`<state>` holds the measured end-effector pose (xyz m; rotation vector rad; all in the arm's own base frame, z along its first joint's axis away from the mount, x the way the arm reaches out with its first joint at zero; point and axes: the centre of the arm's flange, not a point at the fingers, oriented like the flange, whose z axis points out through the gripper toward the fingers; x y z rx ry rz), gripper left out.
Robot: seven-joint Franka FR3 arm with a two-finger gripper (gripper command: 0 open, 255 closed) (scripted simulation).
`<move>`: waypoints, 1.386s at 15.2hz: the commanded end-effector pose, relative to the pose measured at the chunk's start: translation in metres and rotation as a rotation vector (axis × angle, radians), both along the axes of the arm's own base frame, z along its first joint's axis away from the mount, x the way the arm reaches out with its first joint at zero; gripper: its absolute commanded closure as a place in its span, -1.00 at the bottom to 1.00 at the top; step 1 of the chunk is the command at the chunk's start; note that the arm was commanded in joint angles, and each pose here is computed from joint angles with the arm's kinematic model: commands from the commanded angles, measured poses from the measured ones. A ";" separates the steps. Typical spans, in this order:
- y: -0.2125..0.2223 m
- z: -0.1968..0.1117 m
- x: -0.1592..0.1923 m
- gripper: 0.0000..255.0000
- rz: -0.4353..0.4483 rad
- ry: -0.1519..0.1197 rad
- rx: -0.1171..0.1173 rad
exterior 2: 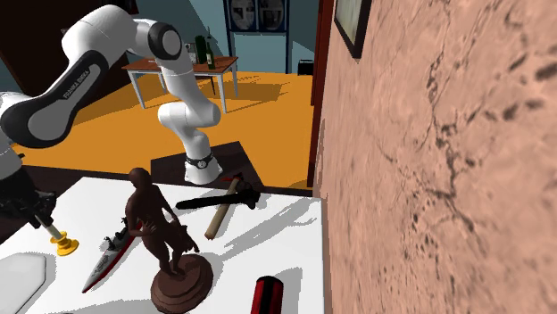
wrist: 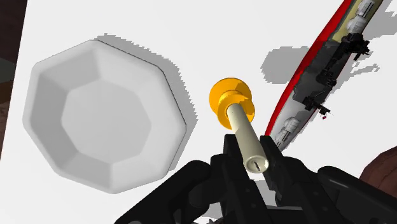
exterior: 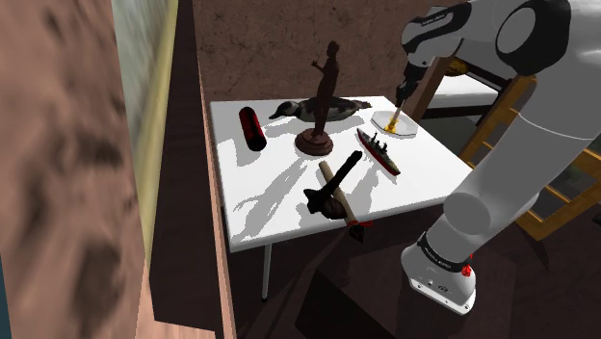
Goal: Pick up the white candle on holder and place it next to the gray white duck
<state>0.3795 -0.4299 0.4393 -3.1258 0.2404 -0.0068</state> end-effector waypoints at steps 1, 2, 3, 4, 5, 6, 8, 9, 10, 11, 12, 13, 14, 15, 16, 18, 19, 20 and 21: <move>0.000 -0.010 0.000 1.00 0.000 0.000 0.000; 0.000 -0.016 0.000 1.00 0.000 0.000 0.000; 0.000 -0.021 0.000 1.00 0.000 0.000 0.000; 0.000 -0.026 0.000 1.00 0.000 0.000 0.000; 0.000 -0.031 0.000 1.00 0.000 0.000 0.000; 0.000 -0.037 0.000 1.00 0.000 0.000 0.000; 0.000 -0.046 0.000 1.00 0.000 0.000 0.000; 0.000 -0.046 0.000 1.00 0.000 0.000 0.000; 0.000 -0.046 0.000 1.00 0.000 0.000 0.000; 0.000 -0.046 0.000 1.00 0.000 0.000 0.000; 0.000 -0.046 0.000 1.00 0.000 0.000 0.000; 0.000 -0.046 0.000 1.00 0.000 0.000 0.000; 0.000 -0.046 0.000 1.00 0.000 0.000 0.000; 0.000 -0.046 0.000 1.00 0.000 0.000 0.000; 0.000 -0.046 0.000 -1.00 0.000 0.000 0.000; 0.000 -0.046 0.000 -1.00 0.000 0.000 0.000; 0.000 -0.046 0.000 -1.00 0.000 0.000 0.000; 0.000 -0.046 0.000 -1.00 0.000 0.000 0.000; 0.000 -0.046 0.000 -1.00 0.000 0.000 0.000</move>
